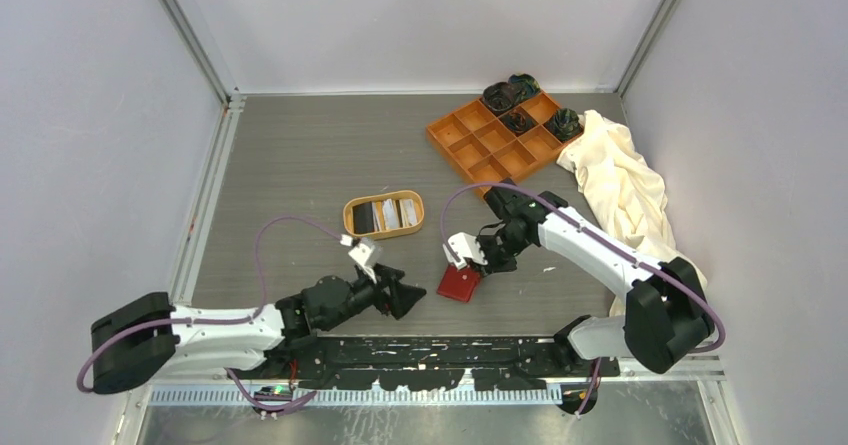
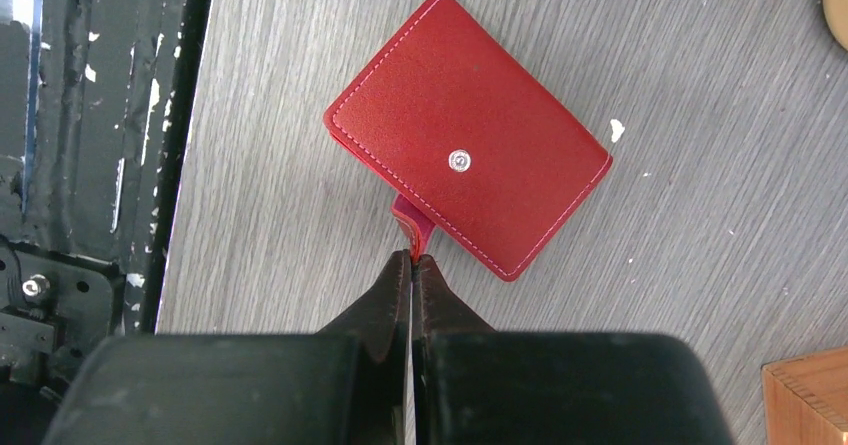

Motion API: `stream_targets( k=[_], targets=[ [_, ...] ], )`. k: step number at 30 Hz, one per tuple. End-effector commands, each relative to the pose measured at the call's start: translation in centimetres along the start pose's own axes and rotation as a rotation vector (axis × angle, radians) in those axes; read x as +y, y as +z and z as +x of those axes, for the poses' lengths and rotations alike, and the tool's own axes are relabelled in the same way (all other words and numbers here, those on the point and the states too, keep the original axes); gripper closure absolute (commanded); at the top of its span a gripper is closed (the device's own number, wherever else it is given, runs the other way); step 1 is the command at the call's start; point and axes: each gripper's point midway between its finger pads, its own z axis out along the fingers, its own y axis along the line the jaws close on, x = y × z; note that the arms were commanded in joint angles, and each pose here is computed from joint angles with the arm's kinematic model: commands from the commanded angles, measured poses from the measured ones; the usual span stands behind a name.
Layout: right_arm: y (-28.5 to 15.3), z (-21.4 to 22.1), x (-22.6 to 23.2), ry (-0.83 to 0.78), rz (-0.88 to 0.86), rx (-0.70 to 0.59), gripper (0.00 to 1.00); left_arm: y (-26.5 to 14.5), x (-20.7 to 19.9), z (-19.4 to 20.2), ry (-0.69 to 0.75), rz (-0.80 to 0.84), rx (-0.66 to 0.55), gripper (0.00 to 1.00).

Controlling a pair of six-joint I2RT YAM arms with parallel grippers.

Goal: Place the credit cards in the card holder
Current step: Open the card holder at the center of the board.

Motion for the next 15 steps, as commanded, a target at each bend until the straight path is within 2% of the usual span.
stream_targets(
  k=[1, 5, 7, 10, 12, 15],
  targets=[
    [-0.9, -1.2, 0.4, -0.047, -0.013, -0.066, 0.97, -0.5, -6.2, -1.0, 0.463, 0.282, -0.14, 0.25],
    [-1.0, -1.1, 0.4, -0.046, -0.011, -0.077, 0.96, 1.1, -7.3, 1.9, 0.789, 0.337, -0.109, 0.21],
    [-1.1, -1.3, 0.6, -0.048, -0.012, -0.093, 0.94, 2.2, -7.1, 2.7, 0.885, 0.323, -0.124, 0.2],
    [-1.3, -1.6, 0.7, -0.054, -0.013, -0.107, 0.93, 3.7, -7.3, 2.8, 0.905, 0.305, -0.194, 0.2],
    [-1.4, -1.7, 0.8, -0.057, -0.011, -0.11, 0.93, 5.3, -7.4, 3.5, 0.91, 0.269, -0.189, 0.14],
    [-1.4, -1.8, 0.9, -0.061, -0.015, -0.113, 0.92, 7.0, -7.8, 4.4, 0.904, 0.22, -0.187, 0.12]
  ],
)
